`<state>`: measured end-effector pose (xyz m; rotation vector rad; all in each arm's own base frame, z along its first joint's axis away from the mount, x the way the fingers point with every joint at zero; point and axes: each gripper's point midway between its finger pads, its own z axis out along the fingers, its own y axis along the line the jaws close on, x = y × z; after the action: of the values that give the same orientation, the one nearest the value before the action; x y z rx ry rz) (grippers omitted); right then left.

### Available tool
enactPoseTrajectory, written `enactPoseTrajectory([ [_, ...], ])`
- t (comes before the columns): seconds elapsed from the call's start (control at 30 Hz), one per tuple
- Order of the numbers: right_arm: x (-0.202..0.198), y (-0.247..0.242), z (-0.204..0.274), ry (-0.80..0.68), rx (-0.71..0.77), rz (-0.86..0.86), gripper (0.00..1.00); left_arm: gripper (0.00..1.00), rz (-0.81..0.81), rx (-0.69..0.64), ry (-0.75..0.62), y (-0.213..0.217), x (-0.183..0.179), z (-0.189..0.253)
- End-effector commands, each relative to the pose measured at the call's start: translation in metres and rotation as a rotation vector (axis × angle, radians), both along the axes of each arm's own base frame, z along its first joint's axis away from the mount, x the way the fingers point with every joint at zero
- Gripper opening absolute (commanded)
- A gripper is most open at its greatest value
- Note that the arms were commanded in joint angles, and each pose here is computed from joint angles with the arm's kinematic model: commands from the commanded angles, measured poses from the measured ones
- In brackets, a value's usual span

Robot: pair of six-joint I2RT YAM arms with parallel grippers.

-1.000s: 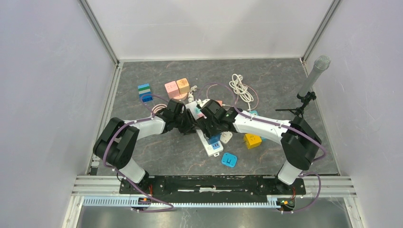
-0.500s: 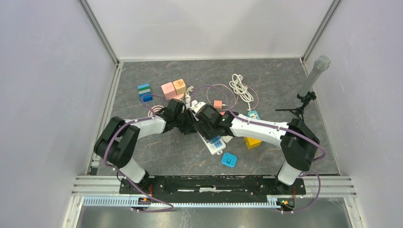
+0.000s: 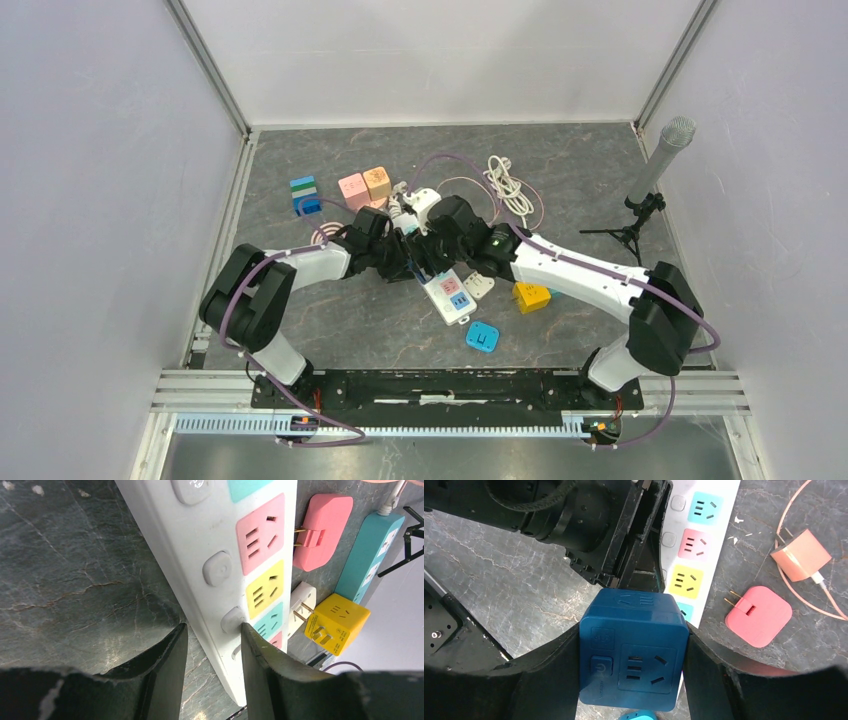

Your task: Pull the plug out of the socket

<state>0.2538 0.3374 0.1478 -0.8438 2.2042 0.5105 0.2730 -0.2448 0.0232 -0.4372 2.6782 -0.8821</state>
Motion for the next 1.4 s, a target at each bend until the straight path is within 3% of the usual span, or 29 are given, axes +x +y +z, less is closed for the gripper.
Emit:
enactPoseTrajectory([
  [0.0,0.025,-0.007,0.047,-0.134,0.034,-0.079,0.0,0.49,0.03,0.358,0.238,0.07,-0.061,-0.072],
  [0.37,0.055,-0.101,-0.004,-0.018,-0.105,-0.377,0.0,0.57,-0.005,0.247,0.116,0.047,-0.037,-0.025],
  [0.6,0.065,-0.152,-0.047,0.078,-0.191,-0.479,0.02,0.63,-0.031,0.195,0.064,0.038,-0.03,0.002],
  [0.8,0.07,-0.162,-0.069,0.173,-0.174,-0.453,0.36,0.74,-0.051,0.175,0.019,0.037,-0.029,0.023],
  [0.9,0.07,-0.161,-0.077,0.219,-0.166,-0.438,0.47,0.8,-0.055,0.171,-0.002,0.037,-0.027,0.033],
  [1.13,0.082,-0.164,-0.076,0.195,-0.195,-0.448,0.8,0.9,-0.032,0.245,-0.052,0.053,-0.02,0.055],
  [1.37,0.098,-0.161,-0.049,0.112,-0.172,-0.447,0.98,0.96,-0.006,0.334,-0.102,0.073,-0.014,0.076],
])
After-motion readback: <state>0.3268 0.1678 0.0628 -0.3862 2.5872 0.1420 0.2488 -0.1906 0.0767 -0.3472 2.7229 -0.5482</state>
